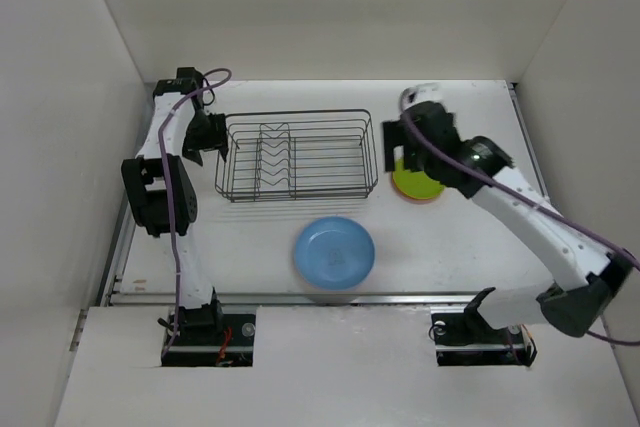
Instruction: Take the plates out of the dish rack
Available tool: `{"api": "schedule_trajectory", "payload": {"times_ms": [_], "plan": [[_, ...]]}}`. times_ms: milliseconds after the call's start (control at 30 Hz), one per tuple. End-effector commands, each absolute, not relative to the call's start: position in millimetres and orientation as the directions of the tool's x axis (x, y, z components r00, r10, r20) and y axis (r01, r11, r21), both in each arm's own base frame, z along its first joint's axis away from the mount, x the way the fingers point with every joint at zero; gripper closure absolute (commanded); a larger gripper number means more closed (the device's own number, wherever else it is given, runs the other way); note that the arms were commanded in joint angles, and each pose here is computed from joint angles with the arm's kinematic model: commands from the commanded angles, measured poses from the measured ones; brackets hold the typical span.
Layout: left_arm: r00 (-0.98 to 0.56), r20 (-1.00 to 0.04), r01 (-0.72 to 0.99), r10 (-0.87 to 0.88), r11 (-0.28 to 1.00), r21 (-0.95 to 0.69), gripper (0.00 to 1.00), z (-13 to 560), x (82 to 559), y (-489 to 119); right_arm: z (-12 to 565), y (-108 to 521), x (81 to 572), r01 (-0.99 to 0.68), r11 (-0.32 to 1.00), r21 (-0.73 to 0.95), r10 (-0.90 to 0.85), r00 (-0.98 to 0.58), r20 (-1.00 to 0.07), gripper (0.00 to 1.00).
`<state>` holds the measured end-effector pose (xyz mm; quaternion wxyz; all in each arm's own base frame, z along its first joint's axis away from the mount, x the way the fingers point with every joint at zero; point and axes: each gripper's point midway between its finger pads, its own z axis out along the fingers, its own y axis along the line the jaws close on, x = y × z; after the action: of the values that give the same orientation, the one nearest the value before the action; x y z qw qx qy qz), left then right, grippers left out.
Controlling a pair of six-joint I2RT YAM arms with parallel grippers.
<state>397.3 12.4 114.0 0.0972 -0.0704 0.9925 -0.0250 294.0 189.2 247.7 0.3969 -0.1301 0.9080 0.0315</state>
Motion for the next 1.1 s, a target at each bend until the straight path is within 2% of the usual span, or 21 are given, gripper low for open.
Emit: {"api": "schedule_trajectory", "payload": {"times_ms": [0,33,67,100,133,233,300,433,633,1067], "plan": [[-0.893,-0.425,-0.153,-0.151,0.988,-0.03,0.4,195.4,407.8,27.2,347.9,48.6,308.4,0.455,0.889,-0.052,0.103,-0.309,-0.946,0.0],[-0.872,-0.462,-0.167,-0.16,0.986,-0.027,0.31,207.5,409.9,29.1,359.0,23.0,301.7,0.556,0.83,-0.044,0.108,-0.238,-0.965,0.0],[-0.842,-0.51,-0.203,-0.175,0.979,0.0,0.13,219.0,413.3,40.2,373.0,0.8,295.4,0.644,0.765,-0.01,0.113,-0.15,-0.982,0.0],[-0.806,-0.563,-0.228,-0.182,0.974,0.01,0.03,238.6,410.8,44.8,389.6,-41.2,268.5,0.783,0.621,0.008,0.073,-0.047,-0.996,0.0],[-0.779,-0.594,-0.268,-0.2,0.963,0.026,0.0,248.9,409.5,54.7,398.0,-57.0,254.8,0.834,0.551,0.039,0.058,0.008,-0.998,0.0],[-0.678,-0.695,-0.437,-0.239,0.891,0.12,0.0,284.0,398.4,90.4,418.2,-92.5,208.1,0.916,0.382,0.127,0.018,0.13,-0.991,0.0],[-0.621,-0.729,-0.584,-0.288,0.79,0.186,0.0,296.4,380.8,126.6,421.3,-102.6,188.3,0.92,0.367,0.14,0.016,0.144,-0.989,0.0],[-0.556,-0.746,-0.702,-0.367,0.688,0.184,0.0,309.1,353.4,165.8,414.2,-109.0,175.5,0.918,0.382,0.109,0.01,0.114,-0.993,0.0],[-0.54,-0.724,-0.714,-0.429,0.689,0.124,0.0,304.9,339.2,171.9,409.5,-114.4,164.2,0.95,0.3,0.091,-0.047,0.11,-0.993,0.0],[-0.542,-0.724,-0.689,-0.427,0.719,0.092,0.0,302.1,337.7,163.6,408.8,-102.5,188.1,0.943,0.317,0.102,-0.033,0.119,-0.992,0.0]]}}
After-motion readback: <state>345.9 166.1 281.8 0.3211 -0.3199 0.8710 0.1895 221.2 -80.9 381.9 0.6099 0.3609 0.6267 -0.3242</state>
